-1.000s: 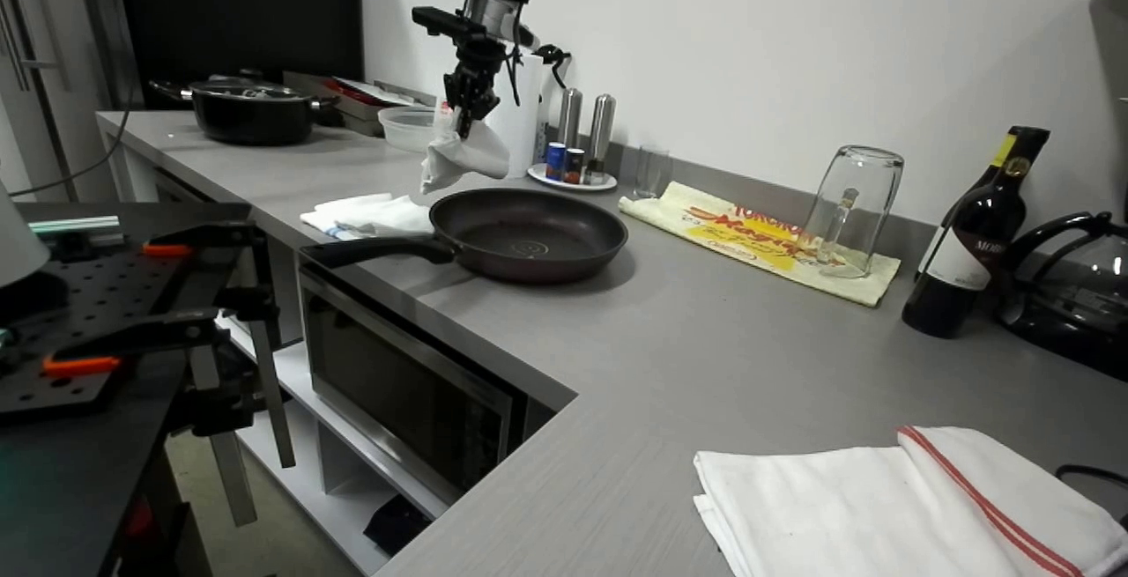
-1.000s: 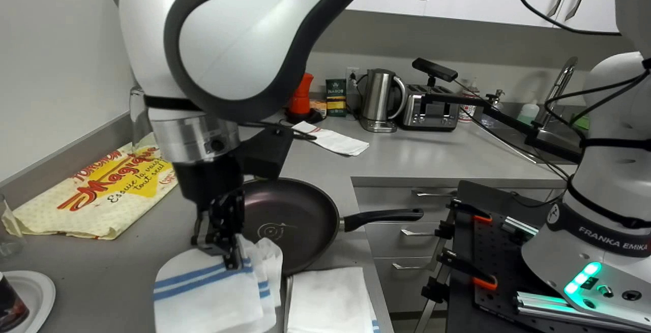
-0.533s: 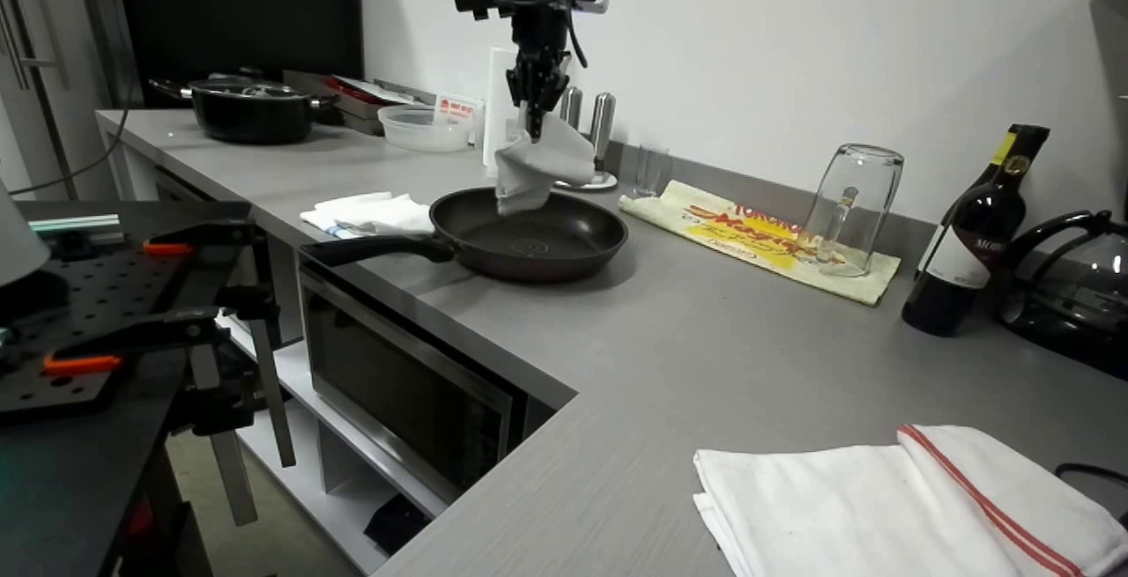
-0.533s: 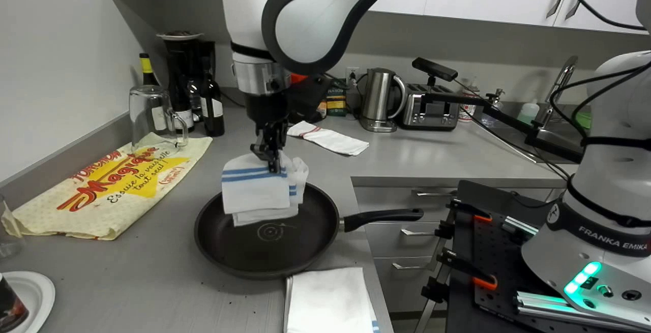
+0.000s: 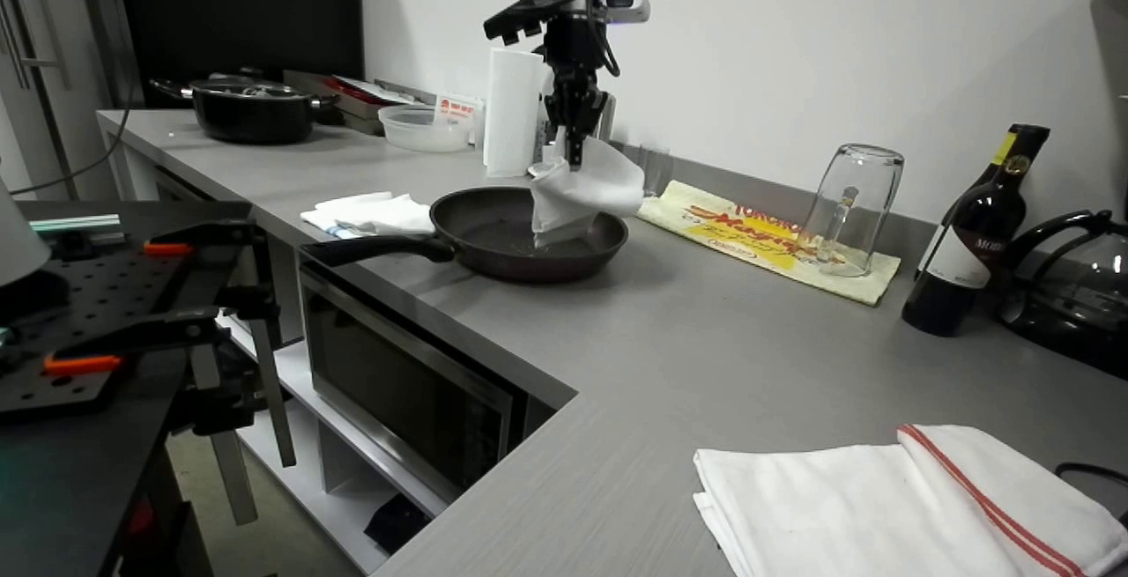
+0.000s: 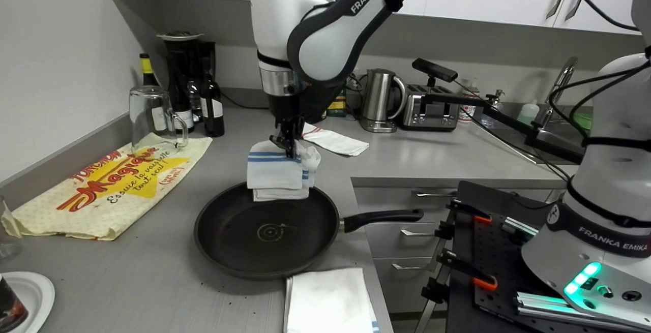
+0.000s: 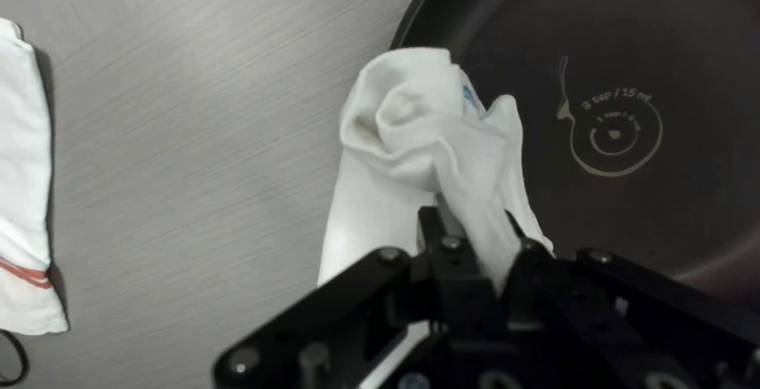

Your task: Use the towel to clean the pan

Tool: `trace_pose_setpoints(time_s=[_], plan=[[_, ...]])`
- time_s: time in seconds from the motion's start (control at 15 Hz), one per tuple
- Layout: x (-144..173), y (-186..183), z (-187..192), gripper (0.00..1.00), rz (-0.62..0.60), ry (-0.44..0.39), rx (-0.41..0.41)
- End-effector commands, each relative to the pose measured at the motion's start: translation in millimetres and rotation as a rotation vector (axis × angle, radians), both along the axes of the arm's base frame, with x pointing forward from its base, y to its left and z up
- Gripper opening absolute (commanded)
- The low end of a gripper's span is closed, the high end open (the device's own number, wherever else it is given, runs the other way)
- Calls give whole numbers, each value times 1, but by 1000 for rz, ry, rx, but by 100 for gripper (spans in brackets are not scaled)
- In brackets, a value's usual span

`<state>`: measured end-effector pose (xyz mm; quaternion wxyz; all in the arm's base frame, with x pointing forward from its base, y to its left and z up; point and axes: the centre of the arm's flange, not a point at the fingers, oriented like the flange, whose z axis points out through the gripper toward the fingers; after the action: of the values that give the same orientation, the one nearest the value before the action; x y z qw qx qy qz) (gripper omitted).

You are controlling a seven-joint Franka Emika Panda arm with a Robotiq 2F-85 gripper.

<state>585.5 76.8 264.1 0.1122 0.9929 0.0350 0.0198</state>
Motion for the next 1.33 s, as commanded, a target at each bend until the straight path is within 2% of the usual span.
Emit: trace_pose_setpoints(time_s=[0.0,0.2,0.6,1.07,1.2,1.27], plan=[[15,3,-37,2,-16,-9,-49],[31,1,-64,2,-14,-8,-104],[55,6,-88,2,-12,-21,-160],[58,19,-121,2,8,-4,-213],[59,18,-126,2,17,-15,-254],[58,18,-128,2,43,-32,-299]])
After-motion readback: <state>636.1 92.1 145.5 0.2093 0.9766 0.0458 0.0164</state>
